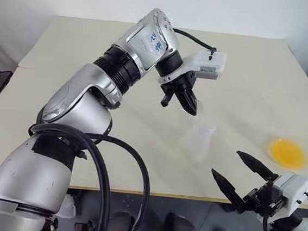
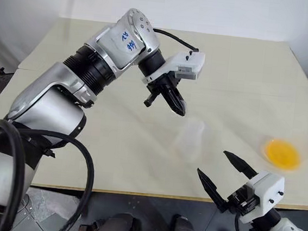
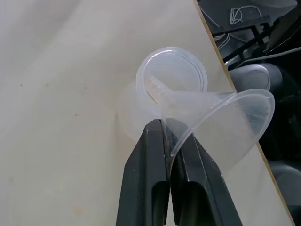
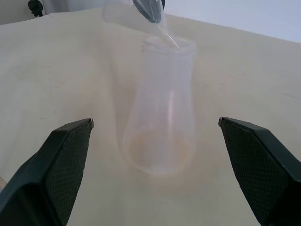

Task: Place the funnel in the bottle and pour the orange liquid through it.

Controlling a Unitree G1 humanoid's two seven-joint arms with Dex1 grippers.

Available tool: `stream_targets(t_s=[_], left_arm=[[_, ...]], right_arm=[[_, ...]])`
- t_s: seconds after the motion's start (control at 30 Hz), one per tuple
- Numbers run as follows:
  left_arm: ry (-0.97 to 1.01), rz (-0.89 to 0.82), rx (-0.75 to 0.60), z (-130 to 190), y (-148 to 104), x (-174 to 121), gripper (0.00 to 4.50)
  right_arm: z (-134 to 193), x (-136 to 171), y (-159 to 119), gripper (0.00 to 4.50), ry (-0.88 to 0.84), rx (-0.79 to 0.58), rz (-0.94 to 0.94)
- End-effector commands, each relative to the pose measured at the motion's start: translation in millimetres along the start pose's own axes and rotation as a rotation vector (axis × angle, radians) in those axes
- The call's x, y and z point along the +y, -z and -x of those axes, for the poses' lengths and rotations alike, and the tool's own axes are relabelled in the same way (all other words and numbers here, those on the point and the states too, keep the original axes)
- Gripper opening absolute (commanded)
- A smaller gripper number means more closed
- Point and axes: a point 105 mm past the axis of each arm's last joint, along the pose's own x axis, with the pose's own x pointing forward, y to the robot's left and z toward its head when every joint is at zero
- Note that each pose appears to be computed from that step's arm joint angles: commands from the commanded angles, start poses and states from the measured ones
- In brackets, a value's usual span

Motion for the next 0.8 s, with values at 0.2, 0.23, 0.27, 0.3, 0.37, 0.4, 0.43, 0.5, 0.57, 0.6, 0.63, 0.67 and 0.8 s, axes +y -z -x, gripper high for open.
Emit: stream_targets(t_s=[0.2,0.23,0.27,0.3,0.37,0.4,0.43,0.5,0.57,0.6,0.63,0.67,0.8], left_arm=[[0.121,-0.122,0.035,6,-23,-16,0.04],[0.126,-0.127,0.037,5,-25,-17,0.04],[0.131,-0.135,0.042,4,-26,-18,0.04],[0.133,-0.14,0.045,3,-26,-18,0.04],[0.146,-0.16,0.057,1,-28,-20,0.04],[0.152,-0.17,0.063,0,-29,-21,0.04],[0.155,-0.176,0.067,-1,-29,-21,0.04],[0.16,-0.188,0.077,-2,-31,-21,0.04],[0.164,-0.208,0.089,-4,-33,-21,0.04],[0.165,-0.213,0.093,-5,-33,-21,0.04],[0.166,-0.224,0.097,-5,-35,-21,0.04],[0.167,-0.231,0.099,-6,-35,-22,0.04],[0.17,-0.259,0.112,-8,-39,-21,0.04]], right_arm=[[0,5,-9,4.5,0.006,-0.044,0.024],[1,5,-9,4.5,0.006,-0.043,0.024],[1,6,-8,4.5,0.005,-0.042,0.025],[1,6,-8,4.5,0.005,-0.041,0.025],[0,6,-8,4.5,0.006,-0.042,0.025],[0,6,-8,4.5,0.006,-0.043,0.025],[0,6,-8,4.5,0.007,-0.043,0.025],[0,6,-8,4.5,0.006,-0.043,0.026],[0,6,-7,4.5,0.007,-0.042,0.026],[0,6,-7,4.5,0.008,-0.042,0.026],[1,7,-7,4.5,0.008,-0.041,0.026],[1,7,-7,4.5,0.008,-0.04,0.027],[2,7,-6,4.5,0.011,-0.038,0.027]])
